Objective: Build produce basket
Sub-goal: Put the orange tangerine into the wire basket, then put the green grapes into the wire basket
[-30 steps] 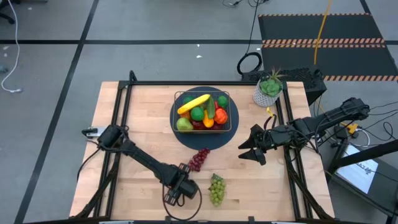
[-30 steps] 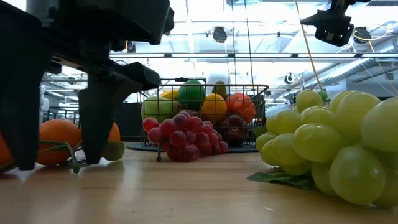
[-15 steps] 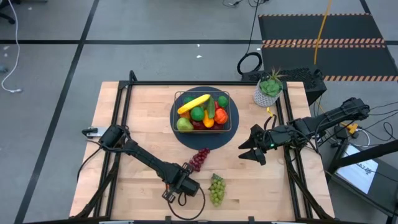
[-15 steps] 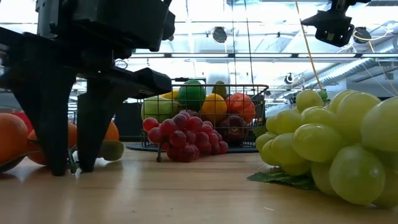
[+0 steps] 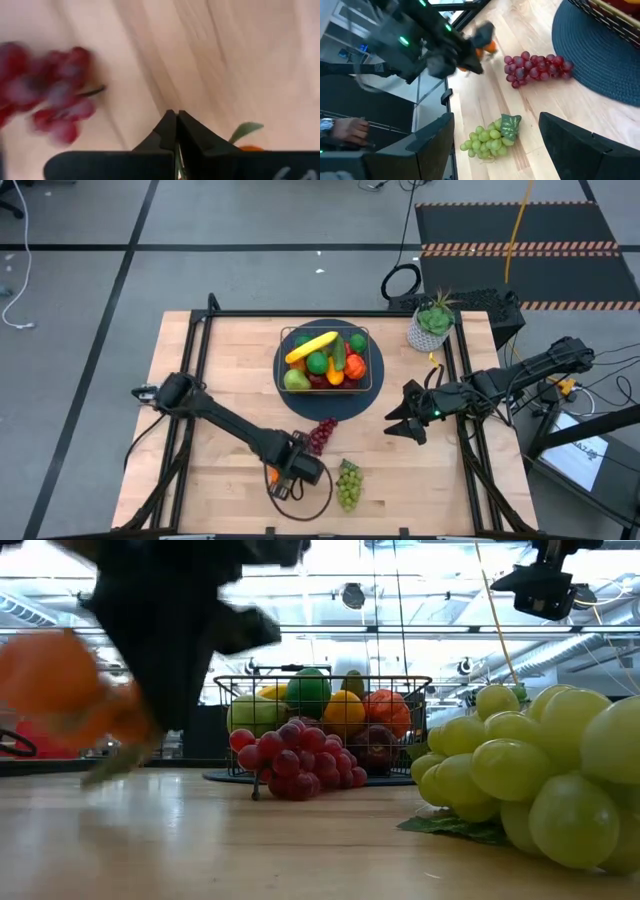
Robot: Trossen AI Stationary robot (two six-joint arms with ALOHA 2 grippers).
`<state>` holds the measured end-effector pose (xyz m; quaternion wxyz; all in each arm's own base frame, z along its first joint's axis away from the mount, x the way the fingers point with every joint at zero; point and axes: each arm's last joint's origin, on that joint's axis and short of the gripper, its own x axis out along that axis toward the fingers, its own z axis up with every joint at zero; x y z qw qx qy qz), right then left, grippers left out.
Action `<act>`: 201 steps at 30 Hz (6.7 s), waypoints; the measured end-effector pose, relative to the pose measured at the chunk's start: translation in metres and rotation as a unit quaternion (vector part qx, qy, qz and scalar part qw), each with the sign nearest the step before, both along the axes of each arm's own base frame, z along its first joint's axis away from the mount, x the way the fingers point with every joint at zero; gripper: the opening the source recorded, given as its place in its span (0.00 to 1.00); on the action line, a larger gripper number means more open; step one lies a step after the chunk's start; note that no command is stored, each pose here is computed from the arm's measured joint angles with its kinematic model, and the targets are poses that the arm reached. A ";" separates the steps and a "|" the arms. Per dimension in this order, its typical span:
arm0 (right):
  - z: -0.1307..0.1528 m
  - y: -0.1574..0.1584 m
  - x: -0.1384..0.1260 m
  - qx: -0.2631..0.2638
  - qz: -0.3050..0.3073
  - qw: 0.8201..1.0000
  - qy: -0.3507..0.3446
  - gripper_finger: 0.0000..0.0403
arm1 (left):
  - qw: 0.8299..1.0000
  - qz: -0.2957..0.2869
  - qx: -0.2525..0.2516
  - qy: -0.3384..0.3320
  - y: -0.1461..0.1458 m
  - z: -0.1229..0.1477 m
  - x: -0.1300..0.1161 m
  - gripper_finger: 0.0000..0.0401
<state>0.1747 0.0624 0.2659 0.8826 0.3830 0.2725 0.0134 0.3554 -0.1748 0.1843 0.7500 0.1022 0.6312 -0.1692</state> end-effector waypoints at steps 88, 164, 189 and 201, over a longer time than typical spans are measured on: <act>0.003 -0.042 0.013 0.026 -0.235 0.971 -0.031 0.36 | 0.755 0.450 -0.249 -0.406 0.255 0.247 -0.100 0.01; -0.019 -0.024 -0.010 0.021 -0.050 0.989 0.139 0.36 | 0.799 0.558 -0.076 -0.212 0.282 0.155 -0.049 0.30; -0.054 0.036 0.083 0.193 -0.119 0.954 0.195 0.44 | 0.852 0.477 -0.099 -0.191 0.123 0.201 -0.140 0.27; -0.093 0.044 0.116 0.227 -0.073 0.915 0.326 0.51 | 0.852 0.481 -0.145 -0.149 0.069 0.127 -0.138 0.26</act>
